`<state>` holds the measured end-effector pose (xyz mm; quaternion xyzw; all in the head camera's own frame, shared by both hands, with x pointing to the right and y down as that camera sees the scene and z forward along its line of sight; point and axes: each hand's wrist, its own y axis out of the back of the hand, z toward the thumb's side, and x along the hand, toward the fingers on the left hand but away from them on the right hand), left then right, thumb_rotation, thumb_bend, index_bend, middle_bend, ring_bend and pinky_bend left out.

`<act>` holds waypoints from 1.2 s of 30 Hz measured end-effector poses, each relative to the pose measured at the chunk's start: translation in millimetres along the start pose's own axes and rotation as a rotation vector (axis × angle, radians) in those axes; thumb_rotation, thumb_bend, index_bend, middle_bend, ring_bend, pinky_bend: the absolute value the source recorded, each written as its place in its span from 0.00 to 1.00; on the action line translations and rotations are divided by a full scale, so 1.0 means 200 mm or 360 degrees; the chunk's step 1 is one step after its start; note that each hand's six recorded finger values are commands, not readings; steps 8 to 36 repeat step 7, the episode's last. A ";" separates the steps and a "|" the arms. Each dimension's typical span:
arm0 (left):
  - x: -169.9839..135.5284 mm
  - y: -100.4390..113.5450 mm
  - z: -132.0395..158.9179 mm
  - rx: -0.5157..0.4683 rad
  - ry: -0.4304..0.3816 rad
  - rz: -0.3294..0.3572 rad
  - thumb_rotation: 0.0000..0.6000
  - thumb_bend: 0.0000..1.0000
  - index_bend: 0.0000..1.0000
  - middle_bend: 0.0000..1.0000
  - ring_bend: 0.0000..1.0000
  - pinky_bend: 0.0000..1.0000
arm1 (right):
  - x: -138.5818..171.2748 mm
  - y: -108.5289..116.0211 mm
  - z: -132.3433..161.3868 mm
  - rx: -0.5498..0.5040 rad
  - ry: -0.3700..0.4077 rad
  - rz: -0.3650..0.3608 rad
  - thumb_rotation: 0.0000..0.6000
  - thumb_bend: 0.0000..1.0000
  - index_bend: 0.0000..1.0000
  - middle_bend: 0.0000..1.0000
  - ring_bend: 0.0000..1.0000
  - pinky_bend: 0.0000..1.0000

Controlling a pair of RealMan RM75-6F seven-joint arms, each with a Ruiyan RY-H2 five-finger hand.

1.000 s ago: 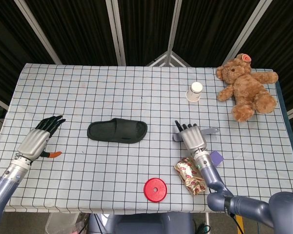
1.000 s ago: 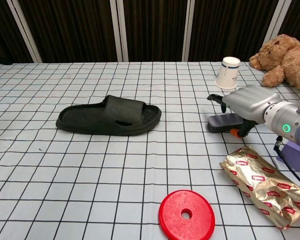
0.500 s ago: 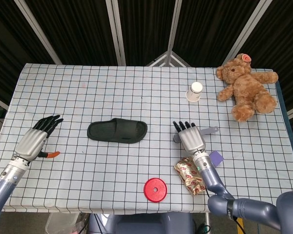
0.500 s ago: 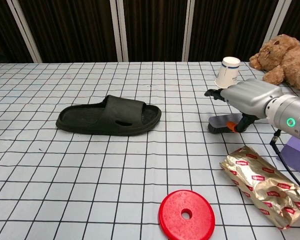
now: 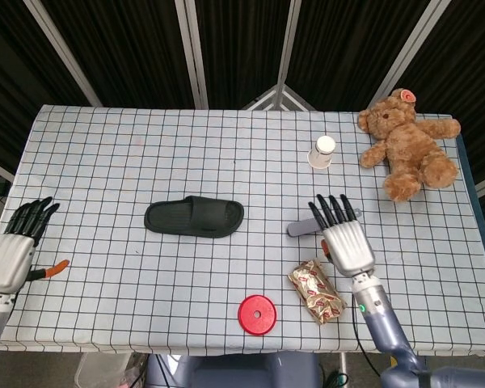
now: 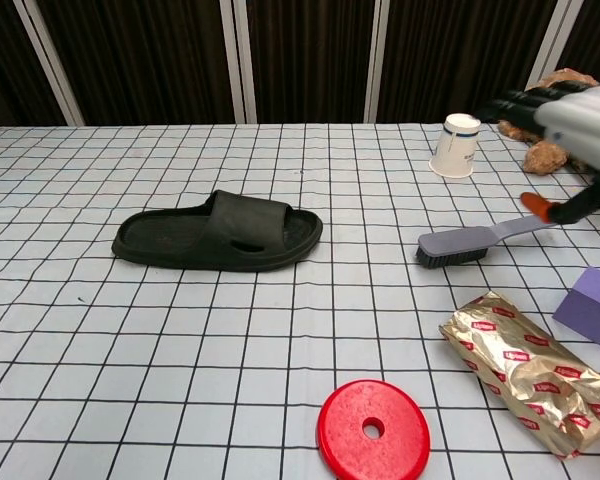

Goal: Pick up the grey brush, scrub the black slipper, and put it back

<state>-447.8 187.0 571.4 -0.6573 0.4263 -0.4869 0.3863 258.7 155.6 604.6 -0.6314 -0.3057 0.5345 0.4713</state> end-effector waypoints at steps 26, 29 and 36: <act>-0.12 -0.02 0.00 0.0096 0.0060 0.0009 0.95 0.09 0.00 0.00 0.00 0.04 | 0.44 -0.05 -0.45 -0.0136 -0.0348 -0.0079 1.00 0.49 0.00 0.00 0.00 0.00; -0.12 -0.02 0.00 0.0096 0.0060 0.0009 0.95 0.09 0.00 0.00 0.00 0.04 | 0.44 -0.05 -0.45 -0.0136 -0.0348 -0.0079 1.00 0.49 0.00 0.00 0.00 0.00; -0.12 -0.02 0.00 0.0096 0.0060 0.0009 0.95 0.09 0.00 0.00 0.00 0.04 | 0.44 -0.05 -0.45 -0.0136 -0.0348 -0.0079 1.00 0.49 0.00 0.00 0.00 0.00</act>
